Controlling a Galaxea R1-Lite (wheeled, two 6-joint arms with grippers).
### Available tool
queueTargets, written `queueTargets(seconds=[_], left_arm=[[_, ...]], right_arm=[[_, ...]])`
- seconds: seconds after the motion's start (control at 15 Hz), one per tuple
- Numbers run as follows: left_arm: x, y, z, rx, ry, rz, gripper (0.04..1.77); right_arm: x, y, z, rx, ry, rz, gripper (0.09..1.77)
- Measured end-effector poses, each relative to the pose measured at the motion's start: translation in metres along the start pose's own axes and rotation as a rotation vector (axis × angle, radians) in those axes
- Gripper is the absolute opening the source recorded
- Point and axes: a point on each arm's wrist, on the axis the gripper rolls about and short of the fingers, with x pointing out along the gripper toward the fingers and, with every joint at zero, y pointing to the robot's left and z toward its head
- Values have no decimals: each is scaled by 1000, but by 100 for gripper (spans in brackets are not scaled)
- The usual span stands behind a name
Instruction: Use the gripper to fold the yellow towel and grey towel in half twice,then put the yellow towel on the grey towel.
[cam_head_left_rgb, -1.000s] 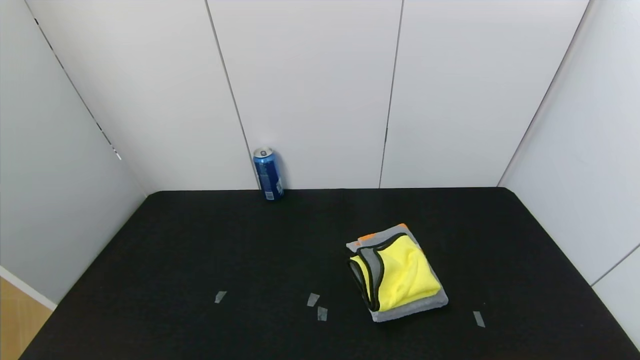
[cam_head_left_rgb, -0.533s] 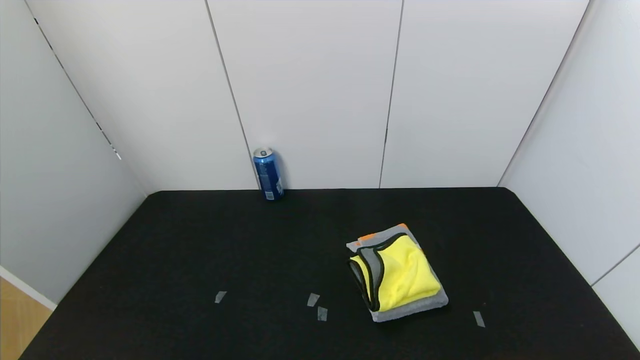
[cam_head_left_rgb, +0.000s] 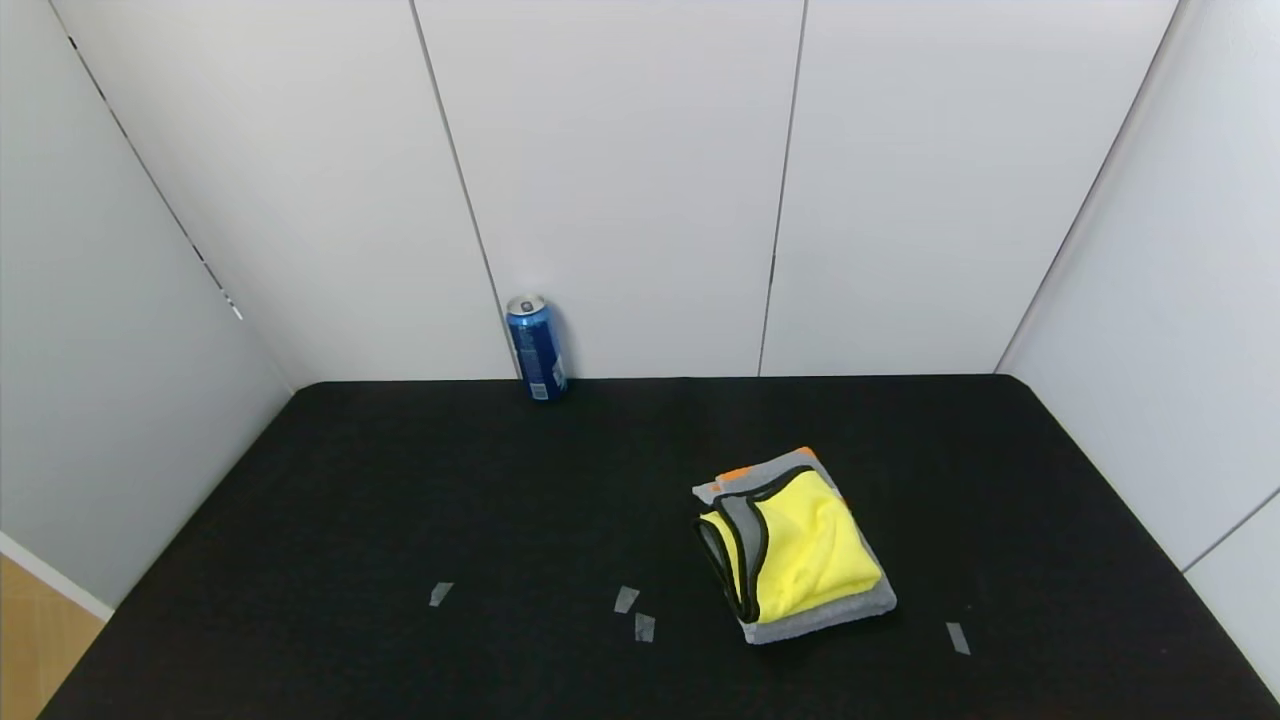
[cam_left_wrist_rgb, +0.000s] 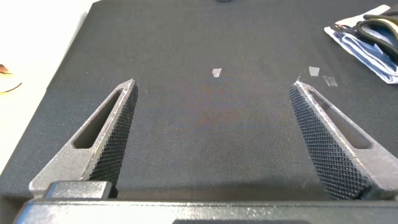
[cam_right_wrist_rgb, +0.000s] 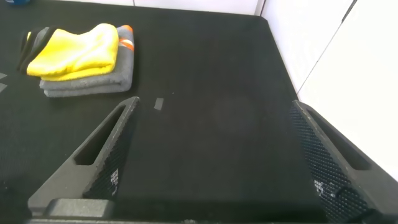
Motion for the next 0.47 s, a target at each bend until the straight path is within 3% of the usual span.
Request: queueTargets(seconds=[0.47], left_arm=[[0, 0, 0, 0, 0, 0, 172]], right_arm=[[0, 0, 0, -2, 4, 0, 171]])
